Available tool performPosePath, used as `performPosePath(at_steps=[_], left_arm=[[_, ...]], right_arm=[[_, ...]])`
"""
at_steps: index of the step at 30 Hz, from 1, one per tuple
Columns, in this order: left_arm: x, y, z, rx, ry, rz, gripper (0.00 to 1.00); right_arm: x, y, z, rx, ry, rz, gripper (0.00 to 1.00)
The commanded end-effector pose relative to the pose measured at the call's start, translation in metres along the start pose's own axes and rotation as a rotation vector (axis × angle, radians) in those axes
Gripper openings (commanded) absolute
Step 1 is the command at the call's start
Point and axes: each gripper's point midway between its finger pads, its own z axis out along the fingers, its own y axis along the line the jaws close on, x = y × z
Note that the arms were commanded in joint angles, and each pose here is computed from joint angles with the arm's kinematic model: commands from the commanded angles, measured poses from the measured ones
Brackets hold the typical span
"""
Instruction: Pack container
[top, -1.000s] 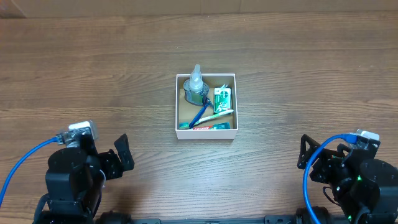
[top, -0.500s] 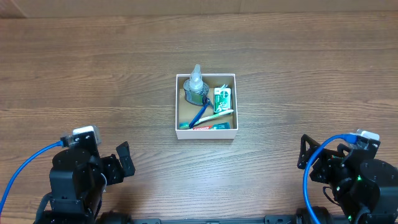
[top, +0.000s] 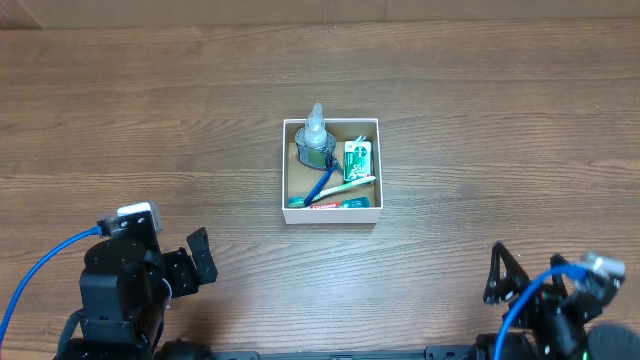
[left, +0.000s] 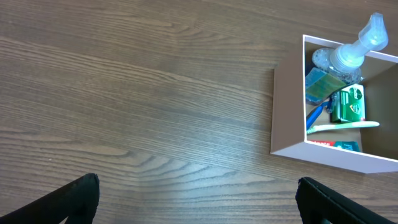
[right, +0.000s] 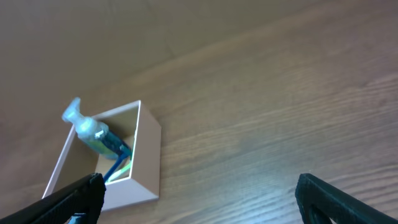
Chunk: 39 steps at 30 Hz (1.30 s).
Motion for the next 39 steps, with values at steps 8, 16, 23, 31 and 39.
performPosePath(at_steps=[8, 16, 23, 31, 39], left_arm=[[0.002, 0.0, 0.002, 0.003, 0.011, 0.01, 1.0], [0.002, 0.0, 0.002, 0.003, 0.011, 0.01, 1.0], [0.002, 0.0, 0.002, 0.003, 0.011, 0.01, 1.0], [0.002, 0.0, 0.002, 0.003, 0.011, 0.01, 1.0], [0.002, 0.0, 0.002, 0.003, 0.011, 0.01, 1.0]], right_arm=[[-0.016, 0.004, 0.035, -0.073, -0.258, -0.061, 1.0], [-0.027, 0.007, 0.081, -0.134, -0.474, -0.08, 1.0], [-0.013, -0.008, 0.106, -0.091, -0.585, -0.136, 1.0], [0.044, -0.013, 0.137, -0.116, -0.345, -0.16, 1.0], [0.046, -0.012, 0.137, -0.123, -0.34, -0.162, 1.0]])
